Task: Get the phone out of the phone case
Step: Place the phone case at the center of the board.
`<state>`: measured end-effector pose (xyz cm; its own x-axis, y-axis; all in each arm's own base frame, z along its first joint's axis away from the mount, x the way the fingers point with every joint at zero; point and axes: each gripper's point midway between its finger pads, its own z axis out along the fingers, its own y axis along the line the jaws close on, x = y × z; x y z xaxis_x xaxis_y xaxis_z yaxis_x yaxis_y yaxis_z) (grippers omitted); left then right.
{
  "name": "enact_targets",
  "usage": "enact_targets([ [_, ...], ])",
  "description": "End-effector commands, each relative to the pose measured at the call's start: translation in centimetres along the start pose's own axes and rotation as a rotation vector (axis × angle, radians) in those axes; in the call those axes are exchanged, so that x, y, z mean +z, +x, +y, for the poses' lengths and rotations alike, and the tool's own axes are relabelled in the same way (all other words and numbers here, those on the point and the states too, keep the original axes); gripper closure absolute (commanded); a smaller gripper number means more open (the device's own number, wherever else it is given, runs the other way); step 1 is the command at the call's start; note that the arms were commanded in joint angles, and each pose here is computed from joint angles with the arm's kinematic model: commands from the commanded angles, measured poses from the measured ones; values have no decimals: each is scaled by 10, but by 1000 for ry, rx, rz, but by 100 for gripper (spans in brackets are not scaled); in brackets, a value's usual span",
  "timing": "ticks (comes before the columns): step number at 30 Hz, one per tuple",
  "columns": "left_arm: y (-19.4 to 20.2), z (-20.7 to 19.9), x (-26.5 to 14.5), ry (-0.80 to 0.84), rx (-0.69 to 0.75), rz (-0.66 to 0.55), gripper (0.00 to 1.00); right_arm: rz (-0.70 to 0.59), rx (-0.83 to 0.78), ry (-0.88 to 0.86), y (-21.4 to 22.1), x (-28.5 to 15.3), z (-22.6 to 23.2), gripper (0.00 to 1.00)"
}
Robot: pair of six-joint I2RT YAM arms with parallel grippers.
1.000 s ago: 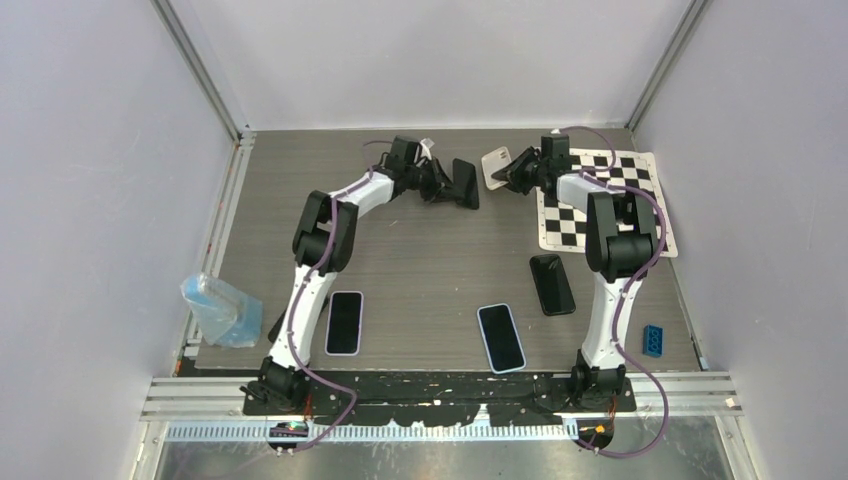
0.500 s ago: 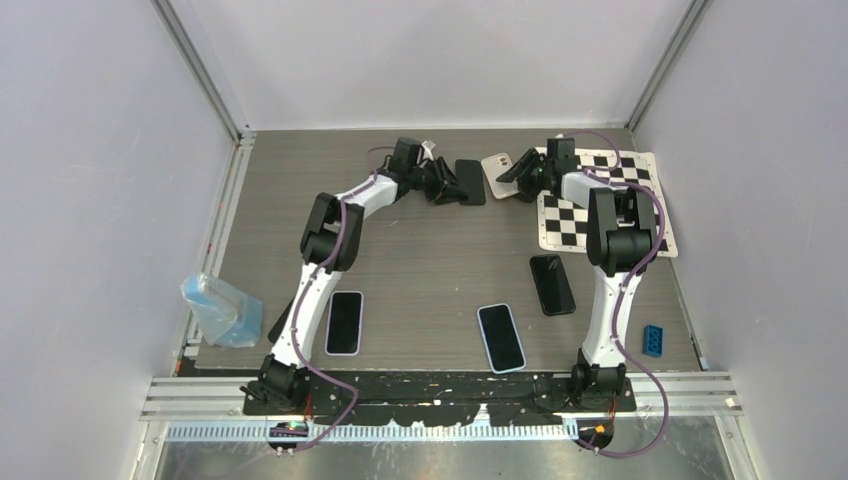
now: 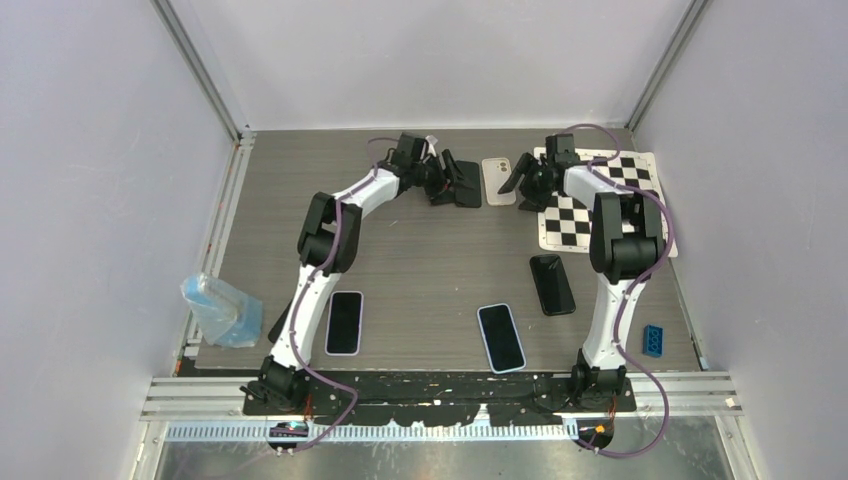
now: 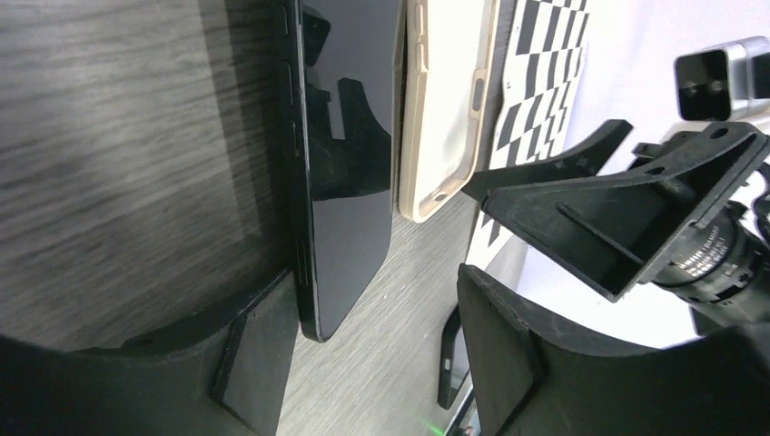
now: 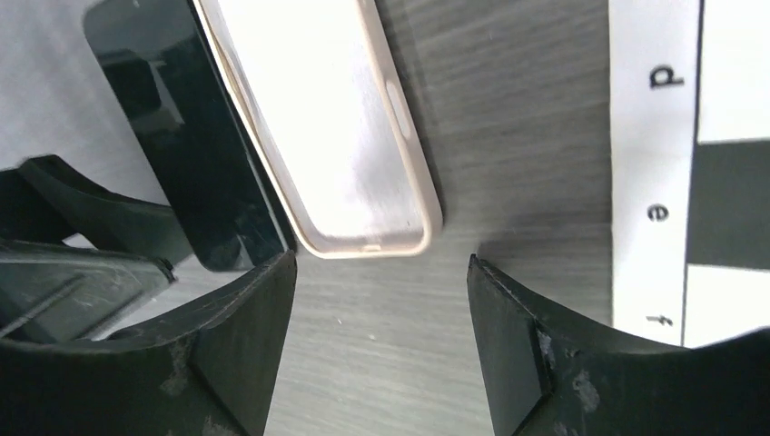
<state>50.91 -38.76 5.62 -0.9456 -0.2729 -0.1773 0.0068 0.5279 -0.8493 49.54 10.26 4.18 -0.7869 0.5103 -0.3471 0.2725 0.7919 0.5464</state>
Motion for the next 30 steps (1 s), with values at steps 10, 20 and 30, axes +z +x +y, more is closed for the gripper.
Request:
enact_targets([
  [10,20,12,-43,-283,166,53,15,-35,-196,-14,22,-107,31,24],
  [20,8,39,-10,-270,118,-36,46,-114,-168,-107,43,-156,44,24],
  [30,-4,36,17,-185,104,-55,61,-140,-142,-100,49,-162,39,27],
])
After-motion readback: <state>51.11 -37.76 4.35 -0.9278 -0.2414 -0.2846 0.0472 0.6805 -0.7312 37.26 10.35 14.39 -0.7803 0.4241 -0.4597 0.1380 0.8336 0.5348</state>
